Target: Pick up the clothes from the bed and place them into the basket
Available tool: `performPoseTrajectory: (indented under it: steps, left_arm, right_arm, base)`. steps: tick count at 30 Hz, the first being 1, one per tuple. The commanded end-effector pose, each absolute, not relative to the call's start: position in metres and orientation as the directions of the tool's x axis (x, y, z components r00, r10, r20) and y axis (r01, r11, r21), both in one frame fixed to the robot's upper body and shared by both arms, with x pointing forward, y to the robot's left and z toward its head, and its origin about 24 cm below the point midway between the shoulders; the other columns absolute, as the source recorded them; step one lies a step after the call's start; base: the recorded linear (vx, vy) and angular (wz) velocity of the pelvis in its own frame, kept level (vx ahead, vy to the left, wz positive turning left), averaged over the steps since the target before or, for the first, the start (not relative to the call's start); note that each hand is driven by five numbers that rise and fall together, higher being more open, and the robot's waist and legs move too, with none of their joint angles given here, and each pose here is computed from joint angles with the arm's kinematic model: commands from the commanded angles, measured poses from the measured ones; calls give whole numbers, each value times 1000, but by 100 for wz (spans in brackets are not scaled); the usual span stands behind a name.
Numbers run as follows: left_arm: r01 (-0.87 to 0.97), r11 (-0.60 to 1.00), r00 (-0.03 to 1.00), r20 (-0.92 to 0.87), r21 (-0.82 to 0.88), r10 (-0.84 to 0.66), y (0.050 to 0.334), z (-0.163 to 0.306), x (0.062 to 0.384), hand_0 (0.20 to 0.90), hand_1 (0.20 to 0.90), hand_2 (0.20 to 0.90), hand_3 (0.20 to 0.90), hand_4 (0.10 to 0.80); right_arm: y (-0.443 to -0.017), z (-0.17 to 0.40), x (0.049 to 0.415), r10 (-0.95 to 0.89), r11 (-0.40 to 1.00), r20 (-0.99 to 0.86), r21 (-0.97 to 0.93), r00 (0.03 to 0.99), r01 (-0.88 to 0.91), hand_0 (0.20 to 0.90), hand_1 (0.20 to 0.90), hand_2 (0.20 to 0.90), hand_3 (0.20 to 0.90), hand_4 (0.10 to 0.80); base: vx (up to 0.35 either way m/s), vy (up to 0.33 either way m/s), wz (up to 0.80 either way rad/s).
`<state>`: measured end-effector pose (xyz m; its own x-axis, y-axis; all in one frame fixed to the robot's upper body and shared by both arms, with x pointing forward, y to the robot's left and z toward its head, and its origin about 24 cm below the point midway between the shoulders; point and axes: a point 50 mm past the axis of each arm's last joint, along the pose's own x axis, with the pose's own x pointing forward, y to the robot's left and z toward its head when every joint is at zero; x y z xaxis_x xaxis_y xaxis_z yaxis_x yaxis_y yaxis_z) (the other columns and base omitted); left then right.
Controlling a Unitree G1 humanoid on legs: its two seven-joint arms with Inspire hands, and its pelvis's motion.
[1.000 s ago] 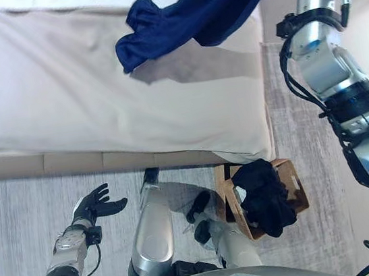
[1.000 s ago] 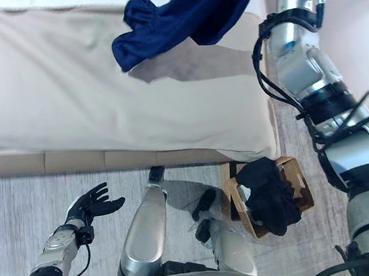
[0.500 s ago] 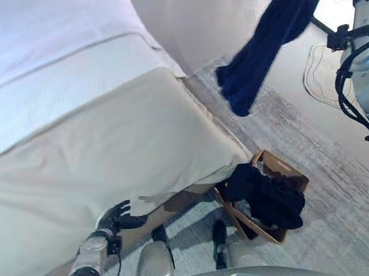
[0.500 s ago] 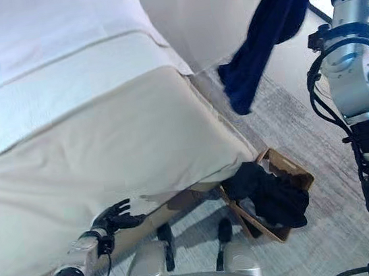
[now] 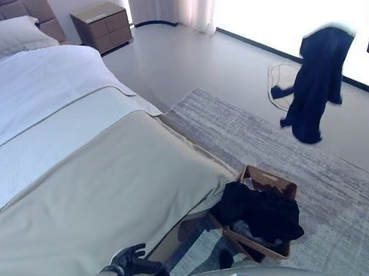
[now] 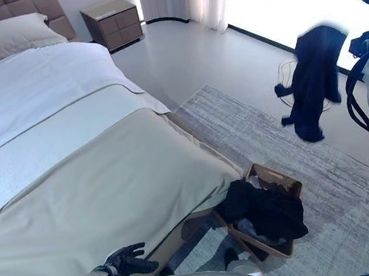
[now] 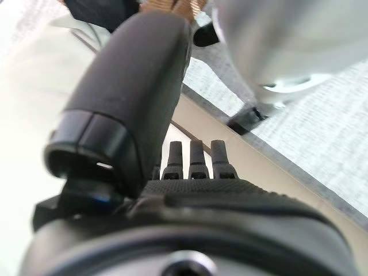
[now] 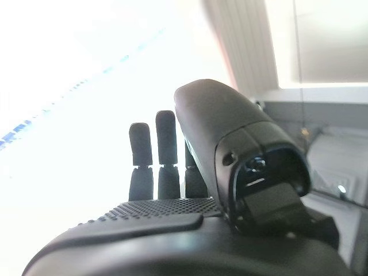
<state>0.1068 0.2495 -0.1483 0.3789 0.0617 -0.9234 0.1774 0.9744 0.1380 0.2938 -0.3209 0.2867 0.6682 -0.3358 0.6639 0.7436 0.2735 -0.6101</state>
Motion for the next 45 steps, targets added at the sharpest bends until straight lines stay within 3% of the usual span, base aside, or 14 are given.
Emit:
performPoseTrajectory:
  steps: [1, 8, 16, 24, 25, 27, 30, 31, 32, 34, 37, 40, 45]
  left_arm:
    - [235, 953, 371, -924, 191, 93, 268, -143, 107, 900, 900, 900, 900, 800]
    - [246, 952, 476, -878, 183, 46, 257, -134, 137, 900, 900, 900, 900, 800]
    - [212, 965, 701, -712, 153, -41, 222, -104, 212, 900, 900, 900, 900, 800]
    - [215, 970, 715, -695, 112, -78, 214, -105, 209, 900, 900, 900, 900, 800]
    - [214, 971, 712, -697, 110, -78, 214, -105, 208, 900, 900, 900, 900, 800]
    - [206, 973, 706, -704, 104, -74, 216, -106, 206, 900, 900, 900, 900, 800]
    - [201, 975, 701, -709, 99, -73, 217, -108, 203, 900, 900, 900, 900, 800]
    - [198, 975, 699, -712, 100, -69, 218, -108, 202, 900, 900, 900, 900, 800]
    - [190, 977, 693, -718, 96, -64, 219, -110, 200, 900, 900, 900, 900, 800]
    - [188, 978, 679, -732, 94, -60, 220, -112, 197, 900, 900, 900, 900, 800]
    - [188, 978, 656, -753, 88, -58, 218, -118, 190, 900, 900, 900, 900, 800]
    - [226, 970, 625, -777, 90, -73, 214, -127, 175, 900, 900, 900, 900, 800]
    - [241, 967, 564, -823, 77, -75, 215, -137, 157, 900, 900, 900, 900, 800]
  right_arm:
    - [-336, 313, 279, -311, 131, 722, -611, 617, 781, 300, 300, 300, 200, 100]
    - [-347, 276, 292, -370, 132, 597, -724, 711, 677, 300, 300, 300, 200, 100]
    - [-323, 280, 320, -312, 135, 595, -744, 741, 654, 300, 300, 300, 200, 100]
    - [-322, 247, 333, -335, 138, 496, -815, 801, 562, 307, 307, 307, 208, 108]
    - [-323, 243, 333, -340, 137, 486, -821, 805, 554, 418, 418, 418, 337, 237]
    - [-323, 232, 333, -358, 168, 456, -827, 815, 537, 900, 900, 900, 900, 800]
    - [-320, 214, 333, -383, 335, 377, -794, 843, 507, 900, 900, 900, 900, 800]
    - [-318, 204, 333, -398, 454, 330, -741, 856, 496, 900, 900, 900, 900, 800]
    - [-310, 183, 334, -389, 661, 223, -608, 894, 439, 900, 900, 900, 900, 800]
    - [-292, 143, 332, -325, 896, 65, -297, 943, 330, 900, 900, 900, 900, 800]
    - [-271, 76, 312, -208, 978, -80, 5, 975, 209, 900, 900, 900, 900, 800]
    - [-257, 6, 278, -128, 965, -263, 189, 956, 181, 900, 900, 900, 900, 800]
    - [-249, -81, 216, -65, 980, -593, 115, 803, 163, 900, 900, 900, 900, 800]
  base:
    - [-29, -102, -4]
    - [-97, -97, -6]
    - [-290, -16, -5]
    - [-43, -12, -2]
    - [0, 0, 0]
    - [35, 20, 2]
    - [26, 13, 1]
    - [48, 15, 6]
    - [72, 15, 9]
    - [111, 16, 11]
    - [128, 10, 4]
    - [152, 62, -1]
    - [120, 87, 1]
